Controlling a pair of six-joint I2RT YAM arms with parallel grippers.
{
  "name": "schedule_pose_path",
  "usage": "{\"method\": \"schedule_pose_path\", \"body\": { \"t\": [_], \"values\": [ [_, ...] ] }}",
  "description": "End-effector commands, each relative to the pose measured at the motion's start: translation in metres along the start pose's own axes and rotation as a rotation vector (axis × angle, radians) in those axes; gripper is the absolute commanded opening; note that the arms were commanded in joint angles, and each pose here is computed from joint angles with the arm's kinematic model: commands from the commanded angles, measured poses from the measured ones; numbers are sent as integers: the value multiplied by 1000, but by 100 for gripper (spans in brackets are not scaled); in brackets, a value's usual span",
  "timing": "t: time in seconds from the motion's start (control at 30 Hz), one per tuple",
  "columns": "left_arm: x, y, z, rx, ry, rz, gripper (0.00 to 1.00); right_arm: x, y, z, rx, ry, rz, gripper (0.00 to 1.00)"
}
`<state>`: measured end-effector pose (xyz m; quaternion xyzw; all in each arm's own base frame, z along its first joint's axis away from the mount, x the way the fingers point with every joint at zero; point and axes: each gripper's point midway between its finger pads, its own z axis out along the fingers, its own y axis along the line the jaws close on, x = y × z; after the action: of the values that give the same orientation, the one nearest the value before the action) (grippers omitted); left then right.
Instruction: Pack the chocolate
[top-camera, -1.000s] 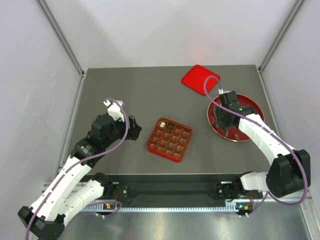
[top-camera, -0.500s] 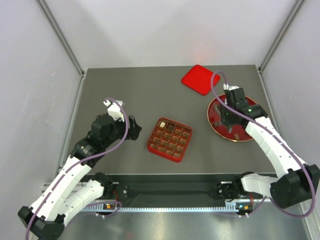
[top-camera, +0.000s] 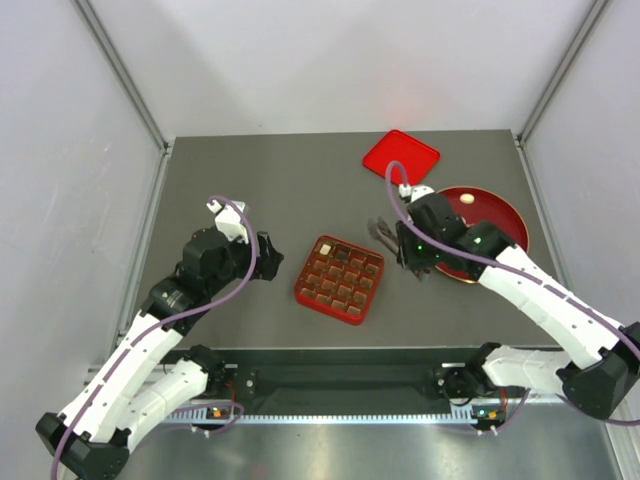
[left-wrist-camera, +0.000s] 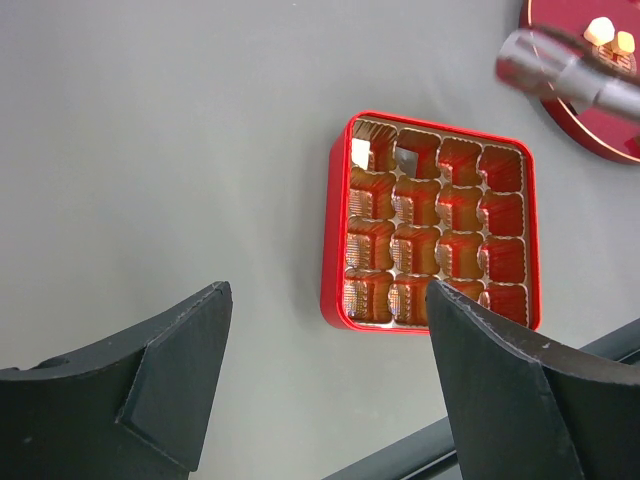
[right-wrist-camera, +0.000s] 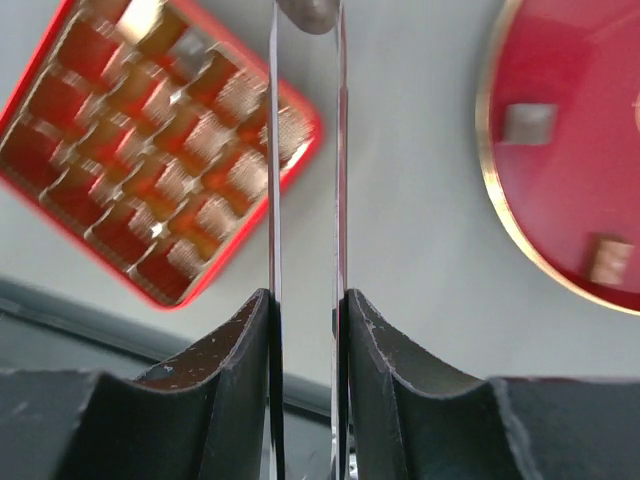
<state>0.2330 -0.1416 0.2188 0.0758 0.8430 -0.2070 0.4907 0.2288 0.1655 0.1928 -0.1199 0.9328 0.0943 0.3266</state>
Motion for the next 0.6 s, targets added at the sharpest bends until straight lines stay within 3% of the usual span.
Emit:
{"method": "schedule_pose_path", "body": {
  "t": [0.0, 0.57],
  "values": [
    [-7, -1, -2, 0, -27, 4, 84, -10, 30, -4, -50, -30, -5, 26],
    [-7, -1, -3, 3, -31, 4, 84, -2, 58, -3, -62, 0, -66, 28]
  ]
}}
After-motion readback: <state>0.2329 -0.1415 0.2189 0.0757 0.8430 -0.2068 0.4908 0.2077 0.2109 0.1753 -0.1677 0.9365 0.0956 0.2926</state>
